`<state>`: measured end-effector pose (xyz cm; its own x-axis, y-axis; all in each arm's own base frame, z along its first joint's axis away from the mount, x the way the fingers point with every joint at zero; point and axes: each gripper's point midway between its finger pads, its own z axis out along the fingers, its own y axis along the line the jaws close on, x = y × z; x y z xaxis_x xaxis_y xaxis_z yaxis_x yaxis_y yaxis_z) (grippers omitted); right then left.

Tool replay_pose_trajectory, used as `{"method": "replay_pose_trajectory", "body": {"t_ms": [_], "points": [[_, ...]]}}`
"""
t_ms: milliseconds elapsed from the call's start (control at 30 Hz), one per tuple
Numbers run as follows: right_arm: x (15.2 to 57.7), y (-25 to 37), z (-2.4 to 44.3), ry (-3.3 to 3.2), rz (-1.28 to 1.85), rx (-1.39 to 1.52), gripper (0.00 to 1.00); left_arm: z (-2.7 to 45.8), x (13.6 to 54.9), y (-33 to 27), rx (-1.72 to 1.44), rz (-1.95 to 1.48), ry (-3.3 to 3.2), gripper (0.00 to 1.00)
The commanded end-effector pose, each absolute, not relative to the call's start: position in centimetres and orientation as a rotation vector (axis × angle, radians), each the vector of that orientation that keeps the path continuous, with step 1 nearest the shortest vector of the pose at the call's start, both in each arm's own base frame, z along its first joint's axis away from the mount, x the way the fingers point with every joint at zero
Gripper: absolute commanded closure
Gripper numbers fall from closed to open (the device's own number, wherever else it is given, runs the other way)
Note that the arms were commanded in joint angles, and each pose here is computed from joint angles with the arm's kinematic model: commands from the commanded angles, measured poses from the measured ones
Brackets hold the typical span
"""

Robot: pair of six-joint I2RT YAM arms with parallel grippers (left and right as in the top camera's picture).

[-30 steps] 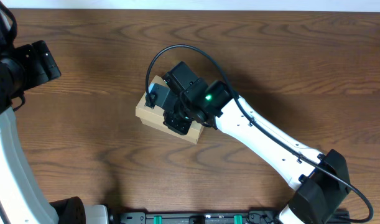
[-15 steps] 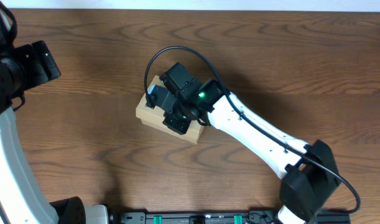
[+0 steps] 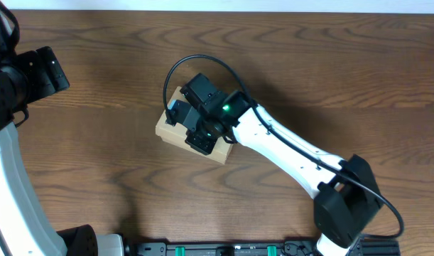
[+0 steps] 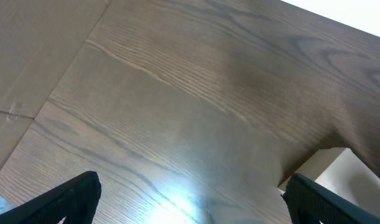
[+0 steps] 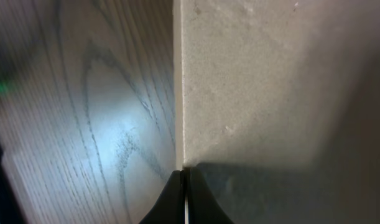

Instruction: Pack container

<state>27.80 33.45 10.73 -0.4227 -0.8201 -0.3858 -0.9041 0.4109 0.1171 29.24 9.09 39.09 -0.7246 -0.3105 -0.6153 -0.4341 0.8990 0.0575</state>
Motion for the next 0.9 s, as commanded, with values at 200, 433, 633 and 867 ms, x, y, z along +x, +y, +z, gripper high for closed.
{"method": "replay_pose_trajectory", "body": {"t_ms": [200,433,633,867], "points": [[28.7,32.9,7.2,2.497,0.405,-1.499,0.99,39.1,29.2,9.2,-0.547,0.277,2.434,0.05],[29.2,32.3,7.3,2.513,0.420,-1.471,0.99,39.1,29.2,9.2,-0.543,0.278,2.435,0.05],[30.2,31.3,7.4,2.538,0.427,-1.425,0.99,39.2,29.2,9.2,-0.542,0.278,2.435,0.05],[33.6,30.1,11.3,2.494,0.440,-1.244,0.78,39.1,29.7,8.1,-0.500,0.195,2.444,0.05]]}}
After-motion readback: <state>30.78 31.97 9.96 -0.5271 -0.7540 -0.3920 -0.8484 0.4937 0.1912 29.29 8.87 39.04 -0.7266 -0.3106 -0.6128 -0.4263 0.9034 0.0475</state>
